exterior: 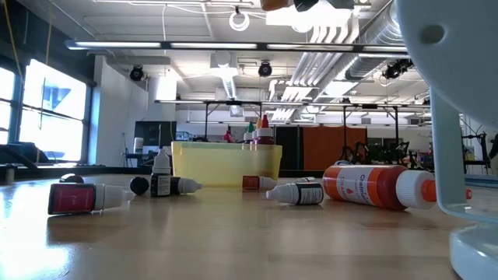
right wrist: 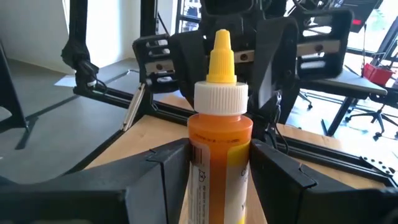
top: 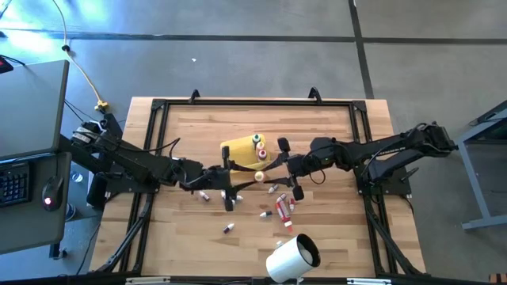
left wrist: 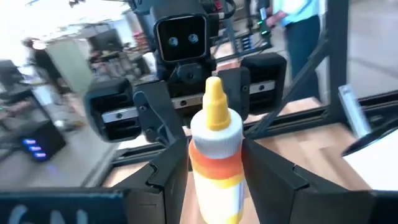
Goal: Pick & Place food coloring
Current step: Put the large yellow food coloring bottle into the yellow container
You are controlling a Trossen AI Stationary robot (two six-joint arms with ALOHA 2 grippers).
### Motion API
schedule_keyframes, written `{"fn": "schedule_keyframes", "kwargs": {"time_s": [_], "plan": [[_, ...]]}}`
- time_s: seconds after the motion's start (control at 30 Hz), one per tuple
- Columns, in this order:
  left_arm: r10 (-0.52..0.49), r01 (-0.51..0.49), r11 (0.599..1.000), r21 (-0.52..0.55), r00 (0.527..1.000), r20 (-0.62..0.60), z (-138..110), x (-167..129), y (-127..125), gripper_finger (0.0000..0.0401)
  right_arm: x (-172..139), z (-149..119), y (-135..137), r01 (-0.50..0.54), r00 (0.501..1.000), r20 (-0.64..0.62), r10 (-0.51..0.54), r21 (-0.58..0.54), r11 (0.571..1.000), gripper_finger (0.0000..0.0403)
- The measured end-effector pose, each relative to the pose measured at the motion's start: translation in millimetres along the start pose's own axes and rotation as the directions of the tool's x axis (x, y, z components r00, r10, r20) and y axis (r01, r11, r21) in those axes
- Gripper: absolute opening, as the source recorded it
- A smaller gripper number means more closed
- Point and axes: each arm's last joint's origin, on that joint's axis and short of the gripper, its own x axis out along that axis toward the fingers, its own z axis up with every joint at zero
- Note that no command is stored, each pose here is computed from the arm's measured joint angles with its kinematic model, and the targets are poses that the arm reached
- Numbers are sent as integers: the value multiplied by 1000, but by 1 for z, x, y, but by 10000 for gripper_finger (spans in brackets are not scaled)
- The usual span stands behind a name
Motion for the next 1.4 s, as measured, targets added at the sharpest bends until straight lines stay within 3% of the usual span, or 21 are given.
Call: {"fn": "schedule_keyframes", "kwargs": {"time_s": [0.33,0.63,1.13,1.4], "plan": [[-83,85,995,-47,996,40,-2,7,15,147,1,-1,-1,19,1000,-6,-19,2,1000,153],[-85,87,996,-35,995,49,-4,11,12,147,1,-2,-2,42,999,-12,-42,-5,999,153],[-58,59,998,-28,998,16,-11,17,11,109,1,-4,-1,46,998,-34,-46,1,999,153],[59,-61,997,-39,997,-52,-16,17,13,114,0,-11,-2,169,978,-130,-166,16,985,154]]}}
